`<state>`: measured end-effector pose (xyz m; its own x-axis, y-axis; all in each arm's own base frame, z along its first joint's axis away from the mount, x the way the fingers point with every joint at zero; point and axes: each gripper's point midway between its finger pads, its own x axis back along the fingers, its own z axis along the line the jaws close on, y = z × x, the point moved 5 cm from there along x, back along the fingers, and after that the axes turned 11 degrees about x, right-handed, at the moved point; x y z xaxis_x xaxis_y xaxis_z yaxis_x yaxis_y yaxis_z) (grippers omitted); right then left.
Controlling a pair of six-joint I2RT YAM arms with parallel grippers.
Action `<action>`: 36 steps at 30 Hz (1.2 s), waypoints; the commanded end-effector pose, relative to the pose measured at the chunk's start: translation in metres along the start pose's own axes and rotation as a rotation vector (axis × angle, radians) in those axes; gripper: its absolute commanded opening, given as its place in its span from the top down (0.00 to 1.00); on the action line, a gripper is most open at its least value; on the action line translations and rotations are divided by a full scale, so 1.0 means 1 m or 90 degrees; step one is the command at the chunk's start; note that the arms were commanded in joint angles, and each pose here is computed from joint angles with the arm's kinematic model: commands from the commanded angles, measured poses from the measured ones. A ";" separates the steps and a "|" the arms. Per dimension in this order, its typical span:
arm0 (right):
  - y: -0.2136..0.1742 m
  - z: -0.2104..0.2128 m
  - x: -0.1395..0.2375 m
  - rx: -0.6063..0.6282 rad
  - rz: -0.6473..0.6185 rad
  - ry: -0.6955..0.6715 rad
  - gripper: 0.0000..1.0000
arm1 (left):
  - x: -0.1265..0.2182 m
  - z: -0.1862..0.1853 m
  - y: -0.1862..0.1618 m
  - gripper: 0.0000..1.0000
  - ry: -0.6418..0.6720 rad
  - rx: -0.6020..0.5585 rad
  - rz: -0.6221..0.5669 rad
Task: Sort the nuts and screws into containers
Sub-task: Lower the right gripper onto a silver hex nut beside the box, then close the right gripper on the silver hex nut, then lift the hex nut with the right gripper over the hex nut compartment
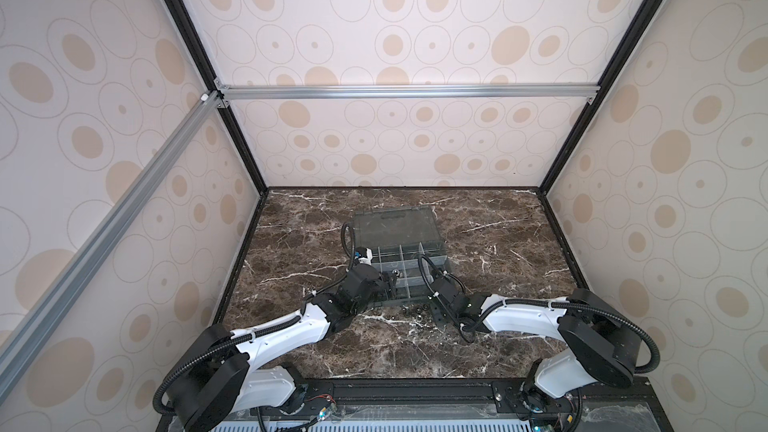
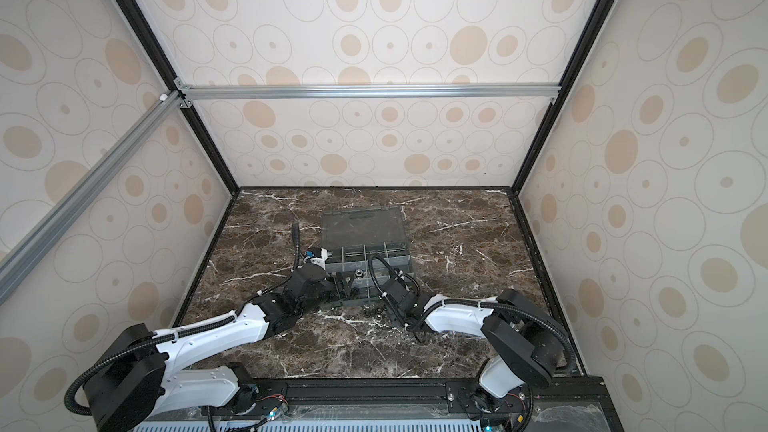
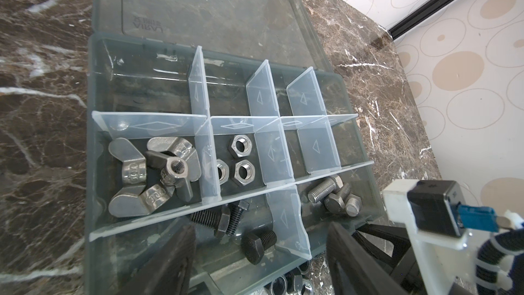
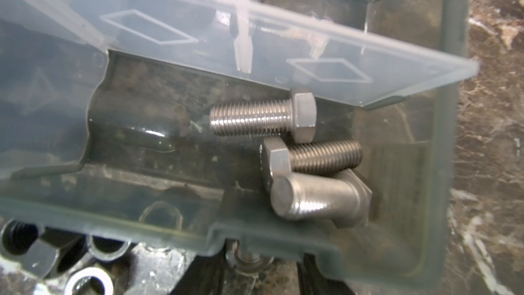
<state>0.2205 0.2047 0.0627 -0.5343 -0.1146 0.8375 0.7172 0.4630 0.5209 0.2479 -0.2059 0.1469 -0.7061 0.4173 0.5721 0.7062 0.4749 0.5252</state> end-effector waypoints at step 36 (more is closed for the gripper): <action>0.032 0.005 0.081 0.038 -0.167 0.067 0.78 | 0.010 -0.005 0.011 0.25 -0.021 0.018 -0.036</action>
<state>0.1841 0.2043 0.1243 -0.5961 -0.3121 0.7398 0.5936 0.4491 0.6678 0.2478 -0.2041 0.1536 -0.7207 0.4178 0.5532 0.6917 0.4865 0.5337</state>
